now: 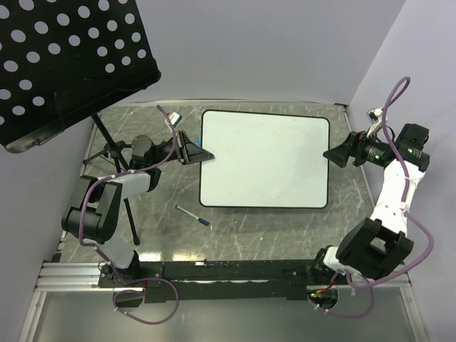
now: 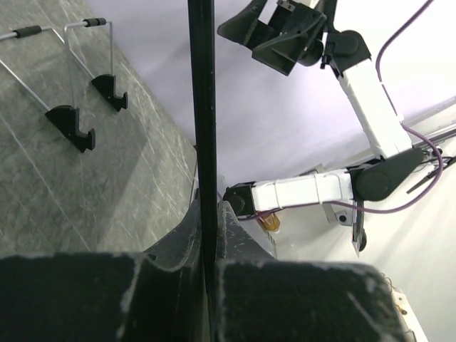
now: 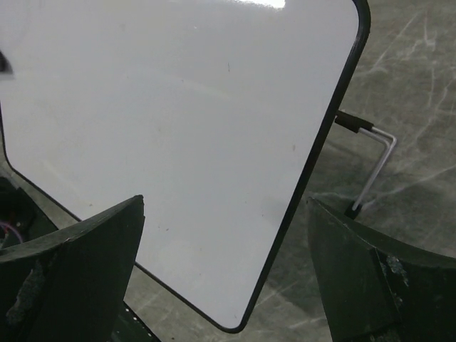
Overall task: Write a sentence on the whiteboard
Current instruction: Put down the whiteboard on the whiteboard stand.
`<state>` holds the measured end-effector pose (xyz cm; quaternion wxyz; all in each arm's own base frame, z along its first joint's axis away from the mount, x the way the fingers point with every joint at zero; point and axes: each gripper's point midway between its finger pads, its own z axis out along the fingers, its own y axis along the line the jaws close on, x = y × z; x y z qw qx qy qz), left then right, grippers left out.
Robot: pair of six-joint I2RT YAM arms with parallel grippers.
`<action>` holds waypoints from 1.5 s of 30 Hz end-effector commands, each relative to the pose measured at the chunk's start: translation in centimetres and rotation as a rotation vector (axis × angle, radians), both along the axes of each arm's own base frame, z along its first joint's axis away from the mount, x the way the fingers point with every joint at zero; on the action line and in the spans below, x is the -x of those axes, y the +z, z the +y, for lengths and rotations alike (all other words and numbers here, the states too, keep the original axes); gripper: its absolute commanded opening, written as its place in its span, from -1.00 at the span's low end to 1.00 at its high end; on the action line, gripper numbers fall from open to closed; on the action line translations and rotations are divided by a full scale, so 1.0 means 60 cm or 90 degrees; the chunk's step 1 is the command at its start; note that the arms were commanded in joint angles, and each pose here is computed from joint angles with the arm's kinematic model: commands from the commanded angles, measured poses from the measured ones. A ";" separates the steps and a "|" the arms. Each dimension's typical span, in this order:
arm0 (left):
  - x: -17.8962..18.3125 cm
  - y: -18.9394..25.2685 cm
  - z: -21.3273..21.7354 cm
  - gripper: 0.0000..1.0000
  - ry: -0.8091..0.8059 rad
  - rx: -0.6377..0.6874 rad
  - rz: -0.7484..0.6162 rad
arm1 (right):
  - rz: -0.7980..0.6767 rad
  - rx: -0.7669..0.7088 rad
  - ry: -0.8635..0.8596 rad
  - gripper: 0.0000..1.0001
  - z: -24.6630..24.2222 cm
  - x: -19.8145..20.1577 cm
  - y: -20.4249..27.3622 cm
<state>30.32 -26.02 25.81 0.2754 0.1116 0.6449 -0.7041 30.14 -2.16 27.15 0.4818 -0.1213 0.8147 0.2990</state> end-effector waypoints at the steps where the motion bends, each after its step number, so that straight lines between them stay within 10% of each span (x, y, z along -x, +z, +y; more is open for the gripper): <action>1: 0.073 0.152 0.024 -0.98 -0.003 0.109 -0.343 | -0.015 -0.054 0.024 1.00 0.010 -0.008 0.009; 45: 0.040 0.151 0.020 -0.98 -0.007 0.059 -0.360 | 0.008 -0.255 0.230 0.57 0.132 0.010 0.017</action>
